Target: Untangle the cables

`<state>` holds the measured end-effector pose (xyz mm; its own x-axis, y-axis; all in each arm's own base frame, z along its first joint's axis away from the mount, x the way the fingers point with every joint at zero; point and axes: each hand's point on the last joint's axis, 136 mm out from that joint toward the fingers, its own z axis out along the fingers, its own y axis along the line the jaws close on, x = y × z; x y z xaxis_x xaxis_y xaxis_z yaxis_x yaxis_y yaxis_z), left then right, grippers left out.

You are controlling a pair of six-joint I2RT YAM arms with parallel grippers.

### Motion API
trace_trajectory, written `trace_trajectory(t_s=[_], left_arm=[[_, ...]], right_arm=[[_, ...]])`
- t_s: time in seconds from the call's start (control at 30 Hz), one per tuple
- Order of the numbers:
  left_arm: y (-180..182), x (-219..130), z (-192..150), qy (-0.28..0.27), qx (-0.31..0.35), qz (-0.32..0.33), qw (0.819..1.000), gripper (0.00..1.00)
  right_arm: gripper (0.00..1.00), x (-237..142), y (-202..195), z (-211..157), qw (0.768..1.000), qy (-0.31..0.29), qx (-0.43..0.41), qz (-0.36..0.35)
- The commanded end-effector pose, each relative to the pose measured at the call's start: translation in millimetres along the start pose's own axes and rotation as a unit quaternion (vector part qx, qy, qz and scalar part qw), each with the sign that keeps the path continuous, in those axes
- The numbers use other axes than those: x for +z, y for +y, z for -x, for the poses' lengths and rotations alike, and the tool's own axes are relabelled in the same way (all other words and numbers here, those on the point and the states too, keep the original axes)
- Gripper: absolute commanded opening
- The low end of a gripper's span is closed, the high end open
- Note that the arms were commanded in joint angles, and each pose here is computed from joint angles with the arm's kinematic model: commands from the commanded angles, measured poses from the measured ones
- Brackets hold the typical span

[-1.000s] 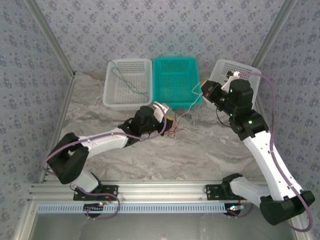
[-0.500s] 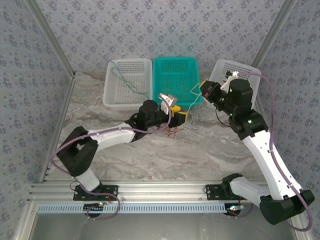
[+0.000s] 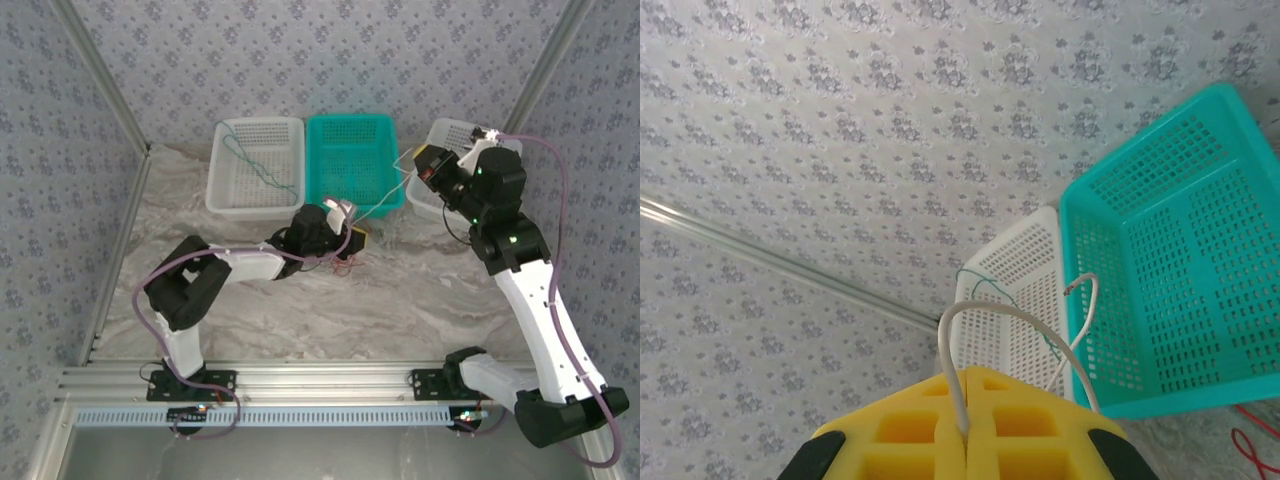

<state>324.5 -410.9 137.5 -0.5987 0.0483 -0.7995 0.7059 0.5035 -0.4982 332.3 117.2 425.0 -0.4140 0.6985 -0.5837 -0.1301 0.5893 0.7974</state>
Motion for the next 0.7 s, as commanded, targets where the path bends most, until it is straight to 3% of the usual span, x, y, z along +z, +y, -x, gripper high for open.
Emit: trace_trajectory(t_s=[0.0, 0.1, 0.43, 0.53, 0.67], left_arm=[[8, -12, 4, -0.014, -0.016, -0.001, 1.000, 0.11], [6, -26, 13, -0.024, -0.013, -0.001, 1.000, 0.00], [-36, -107, 90, -0.091, 0.040, 0.020, 0.995, 0.00], [-56, -125, 119, -0.127, 0.005, -0.033, 0.991, 0.00], [-71, -126, 141, -0.116, -0.057, -0.092, 0.987, 0.00]], right_arm=[[0.00, -10, 0, 17, 1.000, -0.023, 0.010, -0.012], [0.00, -14, -15, 25, 0.999, -0.038, 0.010, -0.038], [0.00, -37, -84, 54, 0.977, -0.105, -0.035, -0.180], [0.00, -23, -90, 41, 0.984, -0.083, -0.015, -0.157], [0.00, 5, -97, 15, 0.991, -0.022, 0.008, -0.129]])
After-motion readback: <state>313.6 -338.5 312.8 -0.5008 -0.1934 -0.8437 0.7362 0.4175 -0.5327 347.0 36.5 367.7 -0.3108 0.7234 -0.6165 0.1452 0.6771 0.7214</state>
